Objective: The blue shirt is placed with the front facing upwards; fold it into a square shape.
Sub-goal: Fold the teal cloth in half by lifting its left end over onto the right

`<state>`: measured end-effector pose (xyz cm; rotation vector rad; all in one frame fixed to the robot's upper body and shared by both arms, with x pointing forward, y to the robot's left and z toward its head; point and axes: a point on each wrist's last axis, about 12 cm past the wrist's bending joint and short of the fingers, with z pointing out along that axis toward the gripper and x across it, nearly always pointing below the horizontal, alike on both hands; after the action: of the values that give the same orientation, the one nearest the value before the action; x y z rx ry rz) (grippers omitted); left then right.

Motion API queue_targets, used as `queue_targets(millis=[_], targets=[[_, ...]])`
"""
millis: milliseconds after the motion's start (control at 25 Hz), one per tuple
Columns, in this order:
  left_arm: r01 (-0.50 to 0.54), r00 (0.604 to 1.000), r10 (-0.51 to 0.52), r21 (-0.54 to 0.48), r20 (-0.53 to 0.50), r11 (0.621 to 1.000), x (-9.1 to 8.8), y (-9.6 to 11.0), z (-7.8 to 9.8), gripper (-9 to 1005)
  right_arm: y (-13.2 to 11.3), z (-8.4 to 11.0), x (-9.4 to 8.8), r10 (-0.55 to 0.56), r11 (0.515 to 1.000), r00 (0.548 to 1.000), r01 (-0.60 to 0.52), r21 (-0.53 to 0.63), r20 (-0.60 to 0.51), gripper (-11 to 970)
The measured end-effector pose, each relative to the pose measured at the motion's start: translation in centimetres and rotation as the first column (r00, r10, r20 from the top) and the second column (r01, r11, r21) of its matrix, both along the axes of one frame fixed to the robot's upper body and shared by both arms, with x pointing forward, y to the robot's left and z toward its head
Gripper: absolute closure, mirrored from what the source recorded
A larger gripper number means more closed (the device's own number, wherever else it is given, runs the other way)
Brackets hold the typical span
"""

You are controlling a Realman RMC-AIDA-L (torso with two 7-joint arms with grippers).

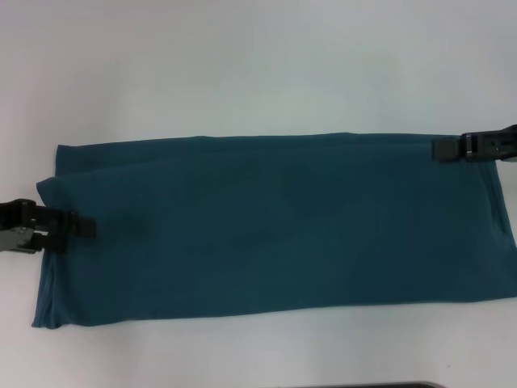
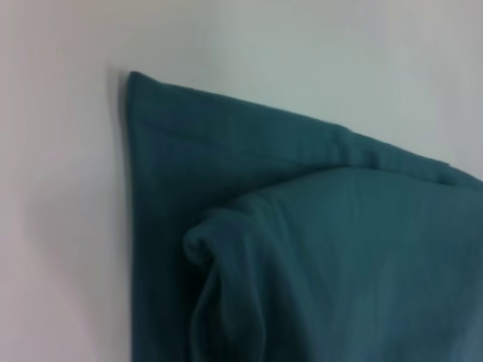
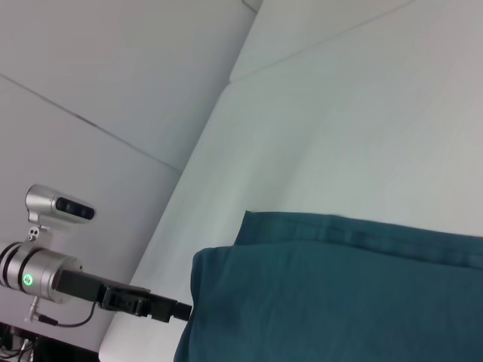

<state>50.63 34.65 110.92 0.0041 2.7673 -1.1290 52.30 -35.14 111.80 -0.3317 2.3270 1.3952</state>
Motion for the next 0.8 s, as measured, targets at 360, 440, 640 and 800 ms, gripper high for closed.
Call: queue_targets(millis=[360, 440, 640, 800], targets=[[-0.008, 1.000, 0.009, 0.034, -0.028, 0.999, 0.2, -0.2, -1.2, 264, 0.0, 0.0, 0.1, -0.003, 1.000, 1.000, 0.003, -0.001, -0.001, 65], [-0.007, 1.000, 0.008, 0.039, -0.029, 0.999, 0.3, -0.3, -1.4, 264, 0.0, 0.0, 0.1, -0.003, 1.000, 1.000, 0.003, -0.001, 0.000, 65], [-0.003, 1.000, 0.005, 0.046, -0.030, 0.999, 0.4, -0.5, -1.7, 263, 0.1, 0.1, 0.1, 0.003, 1.000, 1.000, -0.003, 0.002, 0.000, 65], [-0.003, 0.999, 0.005, 0.044, -0.034, 0.999, 0.4, -0.5, -1.8, 263, 0.2, 0.1, 0.2, 0.005, 1.000, 1.000, -0.005, 0.003, 0.000, 65]])
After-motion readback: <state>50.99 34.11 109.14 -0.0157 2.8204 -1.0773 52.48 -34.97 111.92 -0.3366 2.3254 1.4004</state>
